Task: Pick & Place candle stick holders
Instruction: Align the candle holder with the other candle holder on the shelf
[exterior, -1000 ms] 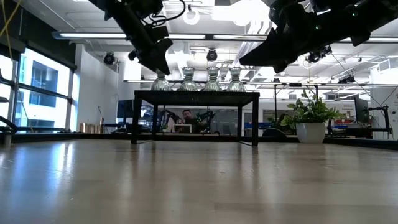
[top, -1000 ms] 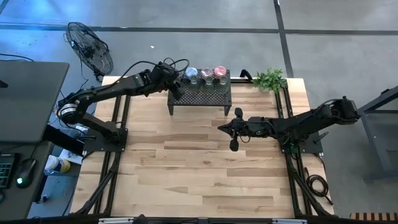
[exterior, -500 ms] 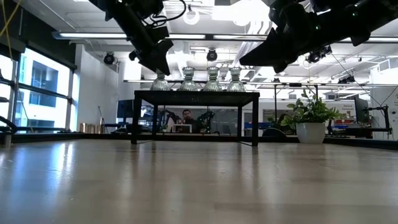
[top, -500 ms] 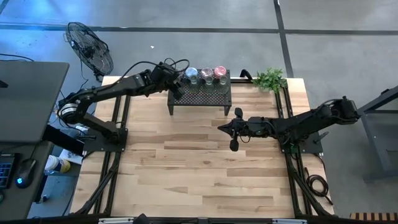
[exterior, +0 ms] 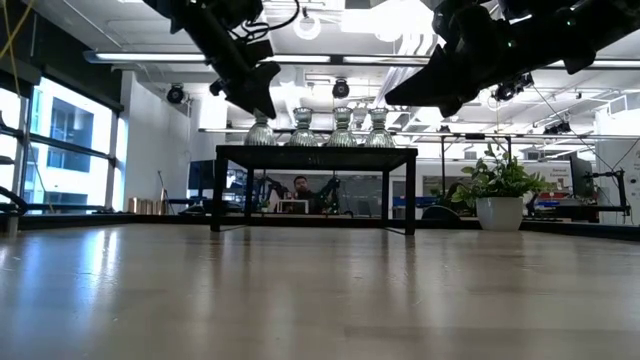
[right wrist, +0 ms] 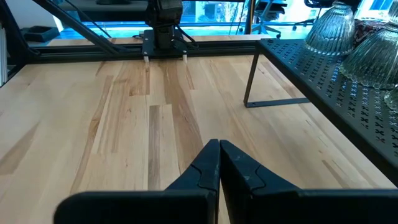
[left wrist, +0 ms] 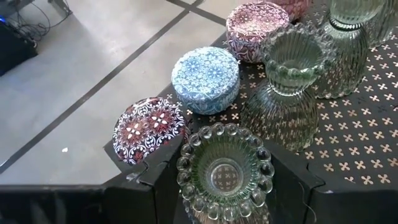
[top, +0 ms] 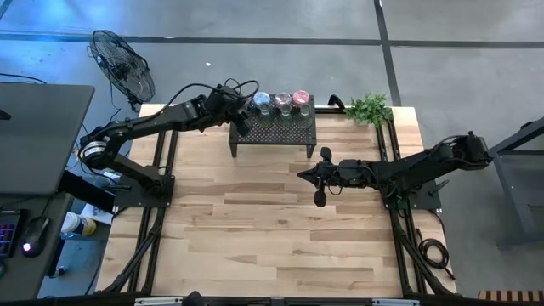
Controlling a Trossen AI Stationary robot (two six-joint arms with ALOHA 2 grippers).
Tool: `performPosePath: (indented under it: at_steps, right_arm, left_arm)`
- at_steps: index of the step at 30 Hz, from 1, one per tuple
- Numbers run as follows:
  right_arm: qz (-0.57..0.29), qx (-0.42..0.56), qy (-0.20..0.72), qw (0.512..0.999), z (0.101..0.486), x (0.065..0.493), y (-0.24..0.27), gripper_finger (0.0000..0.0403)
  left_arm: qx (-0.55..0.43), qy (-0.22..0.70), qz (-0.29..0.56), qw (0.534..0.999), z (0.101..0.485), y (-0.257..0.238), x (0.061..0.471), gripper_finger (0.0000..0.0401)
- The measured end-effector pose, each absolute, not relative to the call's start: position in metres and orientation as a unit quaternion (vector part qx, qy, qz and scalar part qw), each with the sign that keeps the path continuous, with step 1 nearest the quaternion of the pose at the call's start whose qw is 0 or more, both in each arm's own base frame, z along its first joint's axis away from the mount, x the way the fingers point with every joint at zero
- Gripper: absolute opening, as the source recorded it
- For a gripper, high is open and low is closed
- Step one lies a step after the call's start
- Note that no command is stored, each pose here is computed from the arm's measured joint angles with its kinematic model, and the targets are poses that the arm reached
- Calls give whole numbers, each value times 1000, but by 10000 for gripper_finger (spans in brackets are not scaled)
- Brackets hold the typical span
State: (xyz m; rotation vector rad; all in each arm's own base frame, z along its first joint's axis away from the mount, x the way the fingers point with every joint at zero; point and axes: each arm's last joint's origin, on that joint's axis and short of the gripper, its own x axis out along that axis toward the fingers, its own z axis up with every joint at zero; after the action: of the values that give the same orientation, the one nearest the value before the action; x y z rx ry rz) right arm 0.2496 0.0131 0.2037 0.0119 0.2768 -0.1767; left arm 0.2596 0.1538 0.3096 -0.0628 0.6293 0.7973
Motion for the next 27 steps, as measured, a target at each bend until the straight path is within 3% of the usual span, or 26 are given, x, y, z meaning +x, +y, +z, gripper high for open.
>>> performPosePath:
  at_steps: [27]
  right_arm:
    - [-79,6,138,987,204,250,14,1]
  left_arm:
    - [-47,305,373,875,303,166,260,182]
